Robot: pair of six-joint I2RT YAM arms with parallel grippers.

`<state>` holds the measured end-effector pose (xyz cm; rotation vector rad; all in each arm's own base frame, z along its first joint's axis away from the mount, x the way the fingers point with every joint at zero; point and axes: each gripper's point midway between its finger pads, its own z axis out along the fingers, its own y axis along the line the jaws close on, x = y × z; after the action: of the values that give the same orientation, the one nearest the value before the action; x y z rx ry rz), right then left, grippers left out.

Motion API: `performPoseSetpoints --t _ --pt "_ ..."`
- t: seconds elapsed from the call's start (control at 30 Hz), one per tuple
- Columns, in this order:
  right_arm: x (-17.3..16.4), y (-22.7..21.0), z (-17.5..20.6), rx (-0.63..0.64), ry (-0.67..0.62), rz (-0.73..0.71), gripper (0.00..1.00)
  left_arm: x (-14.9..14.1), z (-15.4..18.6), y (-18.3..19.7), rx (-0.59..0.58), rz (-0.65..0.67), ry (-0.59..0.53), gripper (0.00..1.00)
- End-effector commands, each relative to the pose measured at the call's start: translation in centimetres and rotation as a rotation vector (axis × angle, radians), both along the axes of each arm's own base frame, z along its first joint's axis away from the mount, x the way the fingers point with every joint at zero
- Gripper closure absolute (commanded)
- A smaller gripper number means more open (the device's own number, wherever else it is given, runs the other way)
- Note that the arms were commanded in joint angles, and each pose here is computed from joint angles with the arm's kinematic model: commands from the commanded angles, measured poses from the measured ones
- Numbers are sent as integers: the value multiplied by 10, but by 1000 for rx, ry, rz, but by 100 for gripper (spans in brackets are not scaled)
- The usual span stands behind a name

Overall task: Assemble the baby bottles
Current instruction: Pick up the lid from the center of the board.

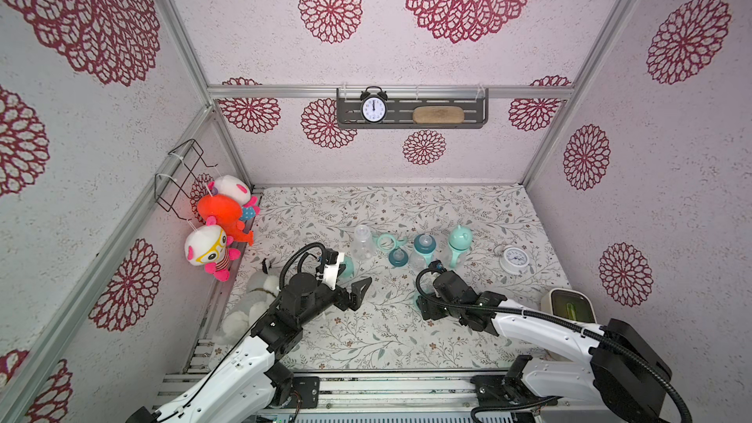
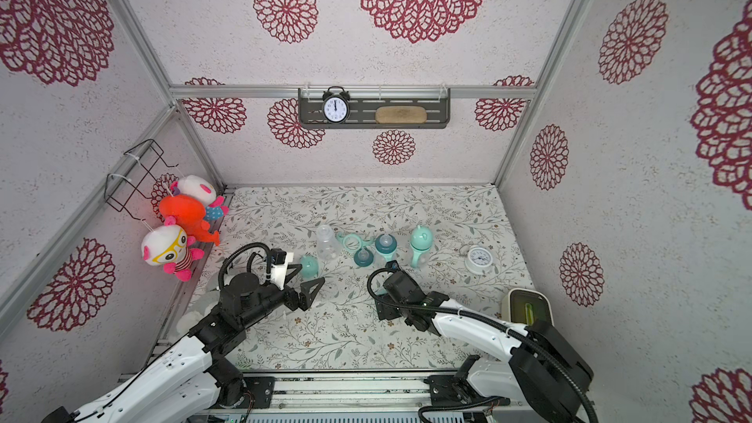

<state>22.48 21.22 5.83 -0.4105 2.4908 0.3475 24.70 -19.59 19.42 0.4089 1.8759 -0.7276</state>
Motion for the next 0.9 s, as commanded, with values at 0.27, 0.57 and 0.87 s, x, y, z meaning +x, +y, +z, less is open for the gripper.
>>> performPoseSetpoints --t 0.27,0.57,0.87 --pt "22 17 -12 23 -56 -33 16 1 16 4 -20 13 -35 2" --pt "21 18 -29 -28 -38 -31 20 1 15 5 -15 16 -37 2" --pt "16 19 -26 -69 -47 -28 27 0 15 6 -17 21 -37 2"
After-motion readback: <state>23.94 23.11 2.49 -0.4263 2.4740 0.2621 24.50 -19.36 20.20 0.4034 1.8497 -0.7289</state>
